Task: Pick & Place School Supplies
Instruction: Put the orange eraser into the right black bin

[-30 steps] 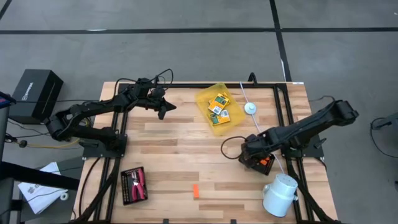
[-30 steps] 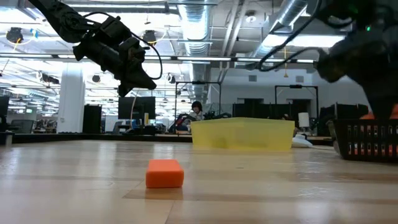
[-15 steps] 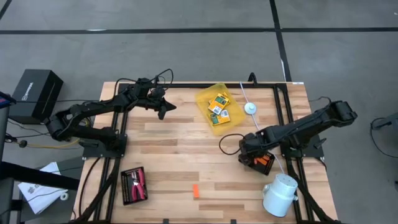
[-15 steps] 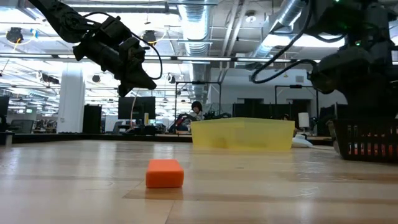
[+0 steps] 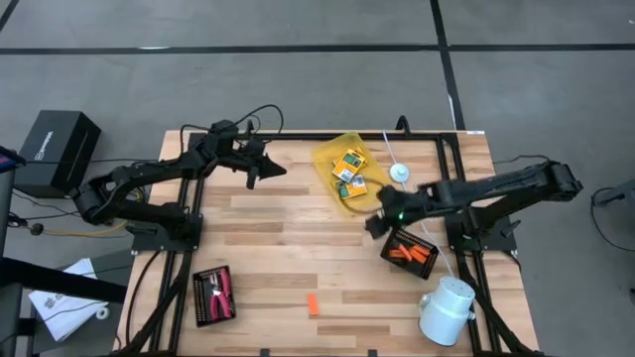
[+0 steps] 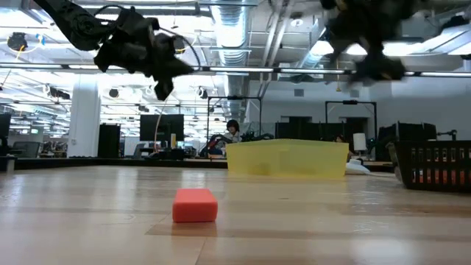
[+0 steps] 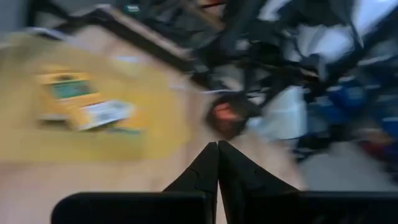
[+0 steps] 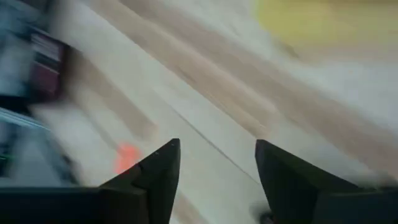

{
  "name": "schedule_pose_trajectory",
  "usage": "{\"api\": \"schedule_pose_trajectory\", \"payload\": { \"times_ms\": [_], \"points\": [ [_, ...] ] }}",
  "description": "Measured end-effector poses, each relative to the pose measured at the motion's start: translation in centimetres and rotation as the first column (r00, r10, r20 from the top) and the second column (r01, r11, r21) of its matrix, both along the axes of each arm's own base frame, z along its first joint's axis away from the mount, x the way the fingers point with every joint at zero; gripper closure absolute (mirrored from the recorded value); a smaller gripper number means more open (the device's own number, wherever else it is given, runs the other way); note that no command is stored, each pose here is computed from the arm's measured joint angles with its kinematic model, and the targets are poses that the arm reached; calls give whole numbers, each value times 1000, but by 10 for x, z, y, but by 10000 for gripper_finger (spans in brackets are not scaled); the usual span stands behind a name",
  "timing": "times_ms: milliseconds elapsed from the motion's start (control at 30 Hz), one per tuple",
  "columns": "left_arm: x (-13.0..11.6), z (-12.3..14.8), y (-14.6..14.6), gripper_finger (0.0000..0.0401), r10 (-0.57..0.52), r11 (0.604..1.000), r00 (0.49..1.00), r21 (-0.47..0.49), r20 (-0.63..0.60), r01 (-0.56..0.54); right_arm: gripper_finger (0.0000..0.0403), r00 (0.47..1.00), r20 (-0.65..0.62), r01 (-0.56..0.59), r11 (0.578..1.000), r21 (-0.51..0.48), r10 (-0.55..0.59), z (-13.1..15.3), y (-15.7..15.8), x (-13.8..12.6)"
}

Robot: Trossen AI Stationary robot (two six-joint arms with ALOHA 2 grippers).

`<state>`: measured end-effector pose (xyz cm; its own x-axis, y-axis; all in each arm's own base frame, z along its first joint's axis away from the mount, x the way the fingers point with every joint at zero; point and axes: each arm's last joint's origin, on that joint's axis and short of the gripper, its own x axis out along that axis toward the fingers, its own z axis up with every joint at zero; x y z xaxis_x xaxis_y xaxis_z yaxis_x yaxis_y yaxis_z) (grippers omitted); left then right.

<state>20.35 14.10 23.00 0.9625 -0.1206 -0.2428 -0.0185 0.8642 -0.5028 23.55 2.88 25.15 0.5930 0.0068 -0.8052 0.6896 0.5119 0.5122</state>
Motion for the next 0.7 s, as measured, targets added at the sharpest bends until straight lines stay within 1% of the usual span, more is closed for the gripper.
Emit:
{"api": "schedule_pose_trajectory", "payload": {
  "times_ms": [67,167,267,400,500,567,600,700],
  "points": [
    [4,5,-6,399,-66,996,997,-56,43,68,212,992,126,17,1000,-13,-16,18,-6,5],
    [13,5,-23,399,-169,977,985,-123,41,173,224,956,292,33,999,-22,-25,38,-12,16],
    [27,4,-50,399,-251,960,968,-119,31,253,245,920,391,14,998,-63,12,50,-13,28],
    [41,3,-89,400,-279,957,960,-84,2,278,293,924,377,-16,992,-122,61,50,-10,42],
    [49,1,-112,400,-256,966,966,-50,-23,254,339,921,375,-47,985,-164,107,49,-6,52],
    [53,-4,-127,400,-253,967,966,-52,-52,250,377,920,368,-68,981,-183,132,45,-4,57],
    [55,-7,-134,400,-259,965,964,-53,-64,256,389,915,376,-77,979,-191,145,45,-2,60],
    [62,-20,-157,399,-294,955,948,-83,-124,285,395,903,387,-113,971,-209,188,43,6,65]
  ]
}}
